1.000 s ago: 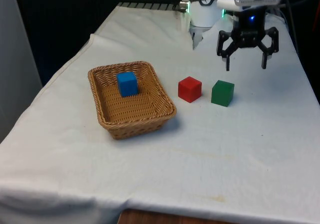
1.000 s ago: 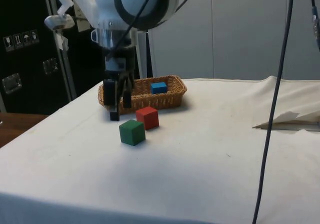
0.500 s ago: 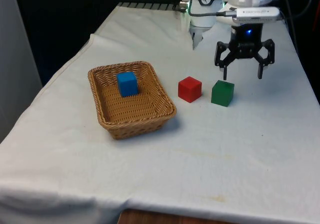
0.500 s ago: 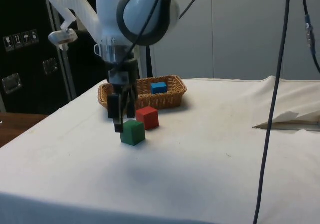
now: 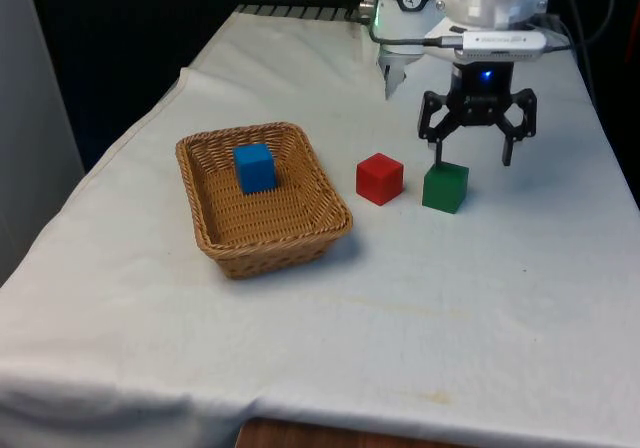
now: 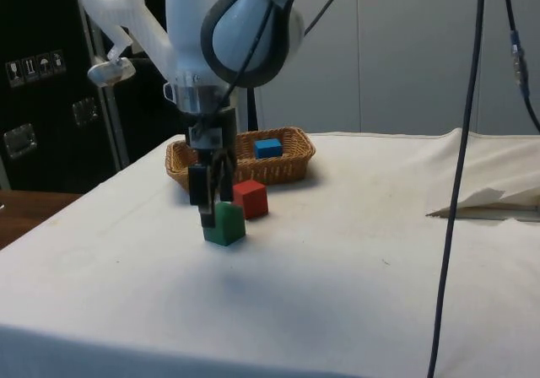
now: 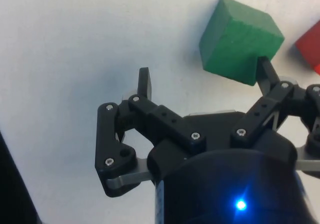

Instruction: Pick up exactly two blocks and place them into the basket.

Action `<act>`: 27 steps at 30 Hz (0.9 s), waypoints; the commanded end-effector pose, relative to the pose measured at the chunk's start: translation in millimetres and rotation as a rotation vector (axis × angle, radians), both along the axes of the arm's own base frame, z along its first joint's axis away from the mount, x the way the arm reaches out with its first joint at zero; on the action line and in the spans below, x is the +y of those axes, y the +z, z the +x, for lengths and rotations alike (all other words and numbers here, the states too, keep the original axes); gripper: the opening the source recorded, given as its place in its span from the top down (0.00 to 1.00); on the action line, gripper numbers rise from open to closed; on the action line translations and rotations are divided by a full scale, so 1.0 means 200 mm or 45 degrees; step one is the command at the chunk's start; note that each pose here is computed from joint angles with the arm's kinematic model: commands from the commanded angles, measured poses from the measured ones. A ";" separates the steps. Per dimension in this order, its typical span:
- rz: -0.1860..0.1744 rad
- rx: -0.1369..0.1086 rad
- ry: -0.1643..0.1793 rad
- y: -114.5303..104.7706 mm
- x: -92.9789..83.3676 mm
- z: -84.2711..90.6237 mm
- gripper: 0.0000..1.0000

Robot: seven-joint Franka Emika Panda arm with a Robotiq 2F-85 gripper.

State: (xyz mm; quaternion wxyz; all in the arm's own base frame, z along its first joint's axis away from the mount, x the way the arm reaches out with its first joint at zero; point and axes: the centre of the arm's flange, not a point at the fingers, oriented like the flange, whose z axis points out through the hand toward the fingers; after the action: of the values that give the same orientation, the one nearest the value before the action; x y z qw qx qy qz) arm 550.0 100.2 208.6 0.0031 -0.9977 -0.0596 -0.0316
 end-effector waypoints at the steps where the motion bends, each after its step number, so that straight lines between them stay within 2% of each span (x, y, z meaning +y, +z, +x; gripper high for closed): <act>1: -0.017 -0.002 -0.002 -0.01 -0.02 0.00 0.00; 6: -0.030 0.004 0.000 -0.03 -0.04 0.00 0.00; 7: -0.018 0.009 0.000 -0.02 -0.03 0.00 0.00; 10: -0.029 0.007 0.001 -0.05 -0.03 0.00 0.00; 15: -0.042 0.021 0.003 -0.09 -0.04 0.01 0.00; 16: -0.031 0.023 0.004 -0.08 -0.04 0.00 0.00; 20: -0.055 0.027 0.004 -0.12 -0.06 0.02 0.00; 22: -0.045 0.032 0.006 -0.11 -0.05 0.02 0.00; 27: -0.057 0.032 0.004 -0.13 -0.06 0.03 0.00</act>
State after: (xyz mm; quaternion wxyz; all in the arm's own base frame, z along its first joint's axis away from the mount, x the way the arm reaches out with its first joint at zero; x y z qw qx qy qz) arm 554.7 88.9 184.3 -0.0149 -0.9978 -0.0624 -0.0177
